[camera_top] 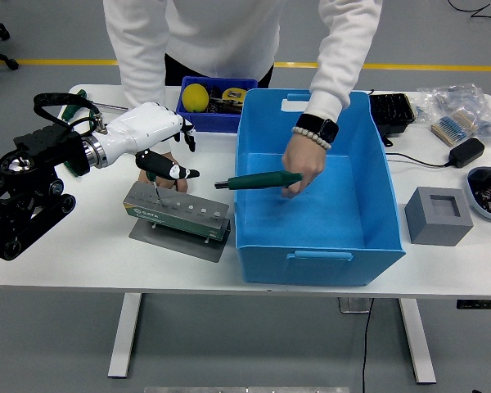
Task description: Lift tool from toolbox,place it in box,lift tool from toolbox,place it in box
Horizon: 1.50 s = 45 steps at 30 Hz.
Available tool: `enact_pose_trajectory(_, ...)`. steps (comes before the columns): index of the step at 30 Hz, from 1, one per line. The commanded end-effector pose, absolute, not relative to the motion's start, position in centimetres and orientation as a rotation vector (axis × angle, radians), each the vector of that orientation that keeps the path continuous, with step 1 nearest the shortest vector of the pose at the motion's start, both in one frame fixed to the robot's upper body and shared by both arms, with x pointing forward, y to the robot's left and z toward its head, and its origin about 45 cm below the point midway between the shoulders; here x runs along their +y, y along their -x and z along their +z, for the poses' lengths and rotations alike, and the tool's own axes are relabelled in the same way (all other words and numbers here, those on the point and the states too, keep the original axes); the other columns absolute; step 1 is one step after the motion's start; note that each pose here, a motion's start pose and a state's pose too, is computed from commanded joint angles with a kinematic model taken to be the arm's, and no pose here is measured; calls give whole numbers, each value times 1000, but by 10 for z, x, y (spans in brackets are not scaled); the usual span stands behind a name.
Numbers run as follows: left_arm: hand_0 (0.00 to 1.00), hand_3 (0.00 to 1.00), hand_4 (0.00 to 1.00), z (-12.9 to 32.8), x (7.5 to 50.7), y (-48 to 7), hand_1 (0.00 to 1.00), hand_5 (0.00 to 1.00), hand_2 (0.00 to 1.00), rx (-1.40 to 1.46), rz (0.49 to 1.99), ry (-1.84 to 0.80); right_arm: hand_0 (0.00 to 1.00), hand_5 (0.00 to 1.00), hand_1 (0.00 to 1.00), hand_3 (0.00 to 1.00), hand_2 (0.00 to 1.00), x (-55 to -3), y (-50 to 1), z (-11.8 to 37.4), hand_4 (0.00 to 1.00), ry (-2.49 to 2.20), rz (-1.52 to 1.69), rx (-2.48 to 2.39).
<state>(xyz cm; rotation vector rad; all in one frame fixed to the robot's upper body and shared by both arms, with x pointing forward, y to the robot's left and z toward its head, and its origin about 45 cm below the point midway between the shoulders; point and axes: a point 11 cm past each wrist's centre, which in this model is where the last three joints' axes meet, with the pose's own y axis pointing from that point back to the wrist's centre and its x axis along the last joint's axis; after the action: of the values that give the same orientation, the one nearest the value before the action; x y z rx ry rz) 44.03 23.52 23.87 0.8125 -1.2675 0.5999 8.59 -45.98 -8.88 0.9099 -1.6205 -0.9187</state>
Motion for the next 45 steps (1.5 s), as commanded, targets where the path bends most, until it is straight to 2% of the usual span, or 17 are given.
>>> enact_pose_trajectory(2, 570, 461, 851, 235, 236, -440, 553, 634, 595, -1268, 591, -829, 728, 719, 701, 589, 749, -460, -86, -89, 826, -909, -920, -1621)
enact_pose_trajectory(3, 569, 359, 834, 234, 237, -439, 539, 666, 573, -1266, 588, -835, 727, 718, 701, 589, 749, -460, -86, -89, 826, -909, -920, -1621)
enact_pose_trajectory(8, 569, 359, 834, 223, 238, -438, 539, 666, 573, -1256, 558, -894, 727, 718, 701, 589, 749, -460, -86, -89, 826, -910, -918, -1619)
enact_pose_trajectory(9, 568, 319, 812, 221, 239, -438, 531, 713, 535, -1259, 551, -904, 727, 717, 701, 590, 750, -460, -86, -89, 826, -910, -918, -1620)
enact_pose_trajectory(14, 568, 319, 812, 213, 245, -438, 531, 713, 535, -1277, 521, -965, 727, 717, 701, 590, 750, -461, -86, -88, 826, -910, -918, -1621)
enact_pose_trajectory(15, 565, 301, 813, 212, 246, -438, 500, 713, 474, -1278, 519, -972, 727, 719, 700, 589, 749, -460, -86, -88, 826, -910, -918, -1621)
enact_pose_trajectory(26, 559, 282, 810, 201, 253, -434, 482, 737, 434, -1290, 480, -1039, 727, 720, 701, 590, 751, -459, -84, -90, 826, -908, -921, -1615)
enact_pose_trajectory(27, 556, 278, 824, 200, 254, -434, 437, 754, 402, -1292, 478, -1044, 727, 720, 701, 589, 752, -459, -83, -90, 826, -908, -921, -1614)
enact_pose_trajectory(38, 554, 260, 825, 197, 264, -434, 434, 770, 397, -1307, 472, -1070, 727, 721, 703, 588, 752, -458, -82, -90, 825, -907, -924, -1614)
enact_pose_trajectory(39, 554, 170, 807, 197, 264, -434, 334, 775, 289, -1309, 472, -1067, 727, 722, 702, 589, 754, -458, -82, -90, 825, -907, -924, -1614)
enact_pose_trajectory(44, 554, 170, 807, 197, 265, -435, 334, 775, 289, -1298, 472, -1079, 727, 722, 702, 589, 754, -458, -83, -90, 825, -908, -924, -1617)
enact_pose_trajectory(45, 547, 135, 796, 196, 265, -435, 269, 788, 236, -1296, 471, -1079, 727, 722, 701, 587, 753, -458, -83, -90, 825, -908, -925, -1618)
